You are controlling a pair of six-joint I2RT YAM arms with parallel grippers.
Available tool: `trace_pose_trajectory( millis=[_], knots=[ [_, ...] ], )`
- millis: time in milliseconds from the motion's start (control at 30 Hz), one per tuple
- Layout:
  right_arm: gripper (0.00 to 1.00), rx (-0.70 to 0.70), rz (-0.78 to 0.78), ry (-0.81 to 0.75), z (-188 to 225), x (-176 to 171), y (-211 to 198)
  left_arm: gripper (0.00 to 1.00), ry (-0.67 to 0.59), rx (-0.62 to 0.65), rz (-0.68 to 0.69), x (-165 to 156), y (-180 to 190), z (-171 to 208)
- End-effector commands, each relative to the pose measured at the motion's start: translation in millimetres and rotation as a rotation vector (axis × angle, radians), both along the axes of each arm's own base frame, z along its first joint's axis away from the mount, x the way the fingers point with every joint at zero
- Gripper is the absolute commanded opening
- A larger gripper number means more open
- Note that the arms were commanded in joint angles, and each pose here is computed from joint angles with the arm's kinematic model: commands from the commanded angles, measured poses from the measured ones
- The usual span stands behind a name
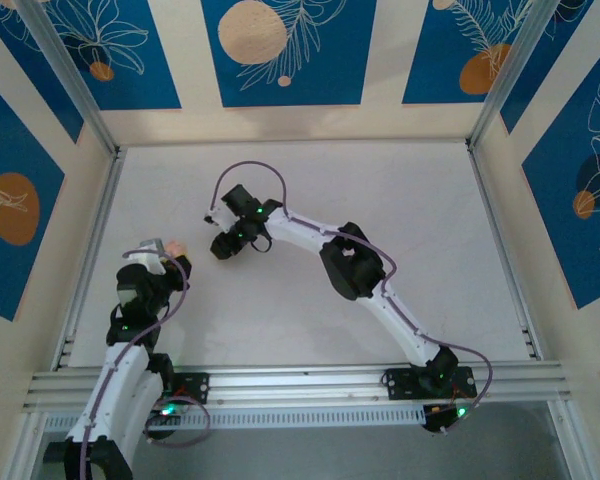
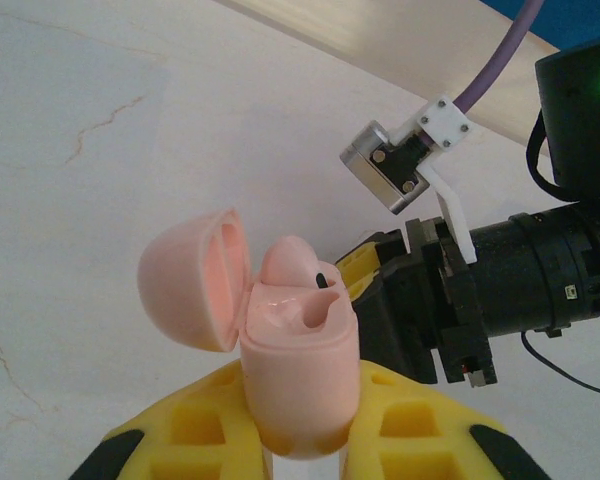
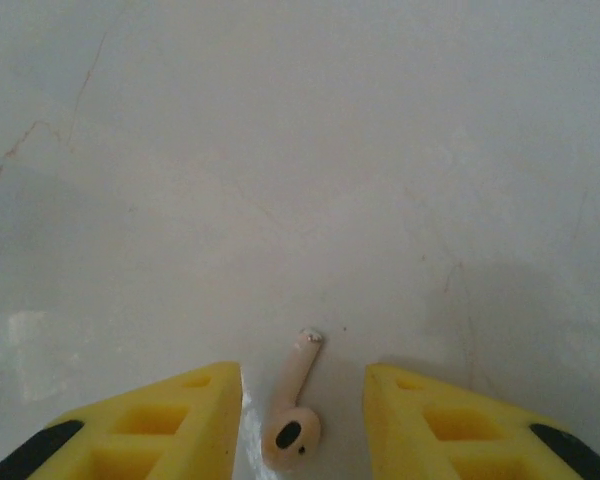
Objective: Insert the wireless bluetooth earbuds into the charging case
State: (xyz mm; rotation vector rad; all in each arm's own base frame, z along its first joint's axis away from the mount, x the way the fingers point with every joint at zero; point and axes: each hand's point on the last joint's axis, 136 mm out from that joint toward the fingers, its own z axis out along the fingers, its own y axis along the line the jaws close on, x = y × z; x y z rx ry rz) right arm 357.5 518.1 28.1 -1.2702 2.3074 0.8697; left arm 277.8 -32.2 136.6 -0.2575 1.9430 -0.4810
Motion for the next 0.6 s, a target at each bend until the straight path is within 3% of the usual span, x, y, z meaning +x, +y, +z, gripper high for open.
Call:
trace_pose_trajectory(
  millis=[0,267,567],
  knots=[
    [0.33,-0.098,0.031,-0.019,-29.0,-11.8,-4.9,0.15,-0.028,-0.016,-0.006,-0.3,-0.3,5.0],
    [0.23,-0.083,0.061,-0.063,-10.9,-27.6,-18.6,0.14,-0.025,-0.005,-0.018,-1.9,-1.4,6.6],
    [0.19,-0.092,0.061,-0.029,3.0,-55.2,-82.1,0.14,-0.024,-0.002,-0.039,-2.6,-4.5,7.6]
  ],
)
